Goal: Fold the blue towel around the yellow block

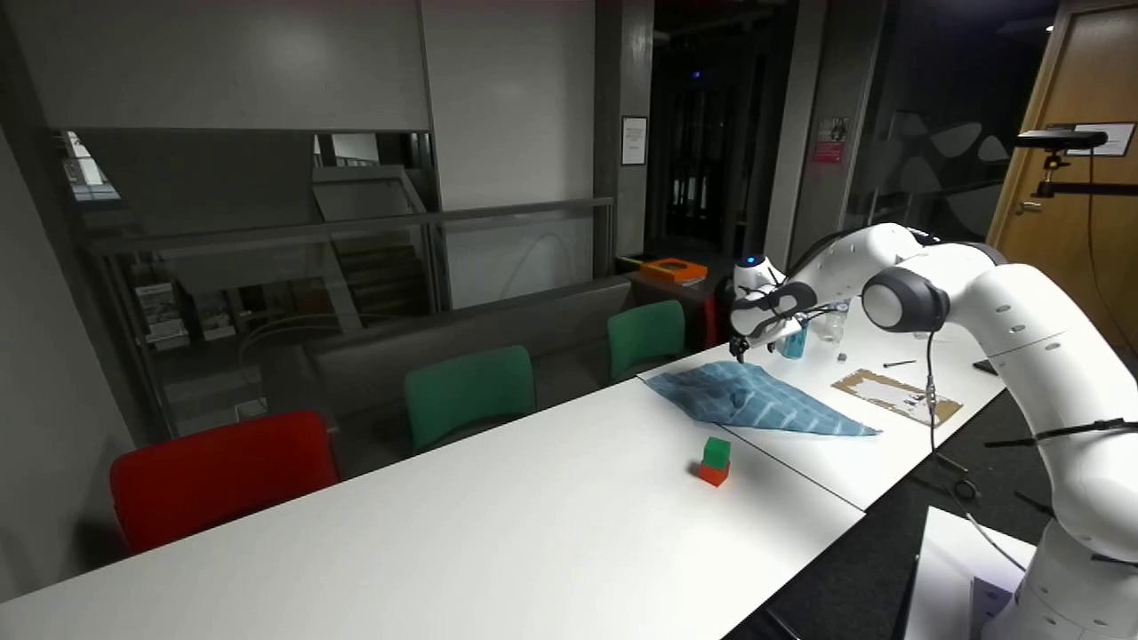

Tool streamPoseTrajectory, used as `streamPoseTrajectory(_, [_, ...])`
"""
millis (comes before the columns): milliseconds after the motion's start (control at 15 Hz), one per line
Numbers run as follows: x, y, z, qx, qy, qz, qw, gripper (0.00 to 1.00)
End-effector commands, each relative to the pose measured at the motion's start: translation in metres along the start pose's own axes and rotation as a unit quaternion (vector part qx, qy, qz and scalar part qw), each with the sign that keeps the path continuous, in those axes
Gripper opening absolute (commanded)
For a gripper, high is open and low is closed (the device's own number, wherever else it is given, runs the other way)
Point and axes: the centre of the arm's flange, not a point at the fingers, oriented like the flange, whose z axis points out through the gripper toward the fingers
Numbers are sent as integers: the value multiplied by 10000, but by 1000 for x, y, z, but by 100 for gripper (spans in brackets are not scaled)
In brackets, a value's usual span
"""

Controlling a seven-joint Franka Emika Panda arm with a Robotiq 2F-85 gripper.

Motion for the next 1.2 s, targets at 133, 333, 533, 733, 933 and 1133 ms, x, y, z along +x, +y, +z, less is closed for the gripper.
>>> streamPoseTrajectory(133, [-74,35,-40,244,-325,694,9968,100])
streamPoseTrajectory(333, [-105,46,-44,349,-683,827,9936,100])
streamPoseTrajectory(533, [-140,52,-42,376,-951,691,9924,100])
streamPoseTrajectory(733, [-169,54,-34,401,-1237,692,9891,100])
streamPoseTrajectory(933, [-182,50,-22,372,-1554,792,9840,100])
streamPoseTrajectory(1133, [-183,29,-12,115,-1701,481,9842,100])
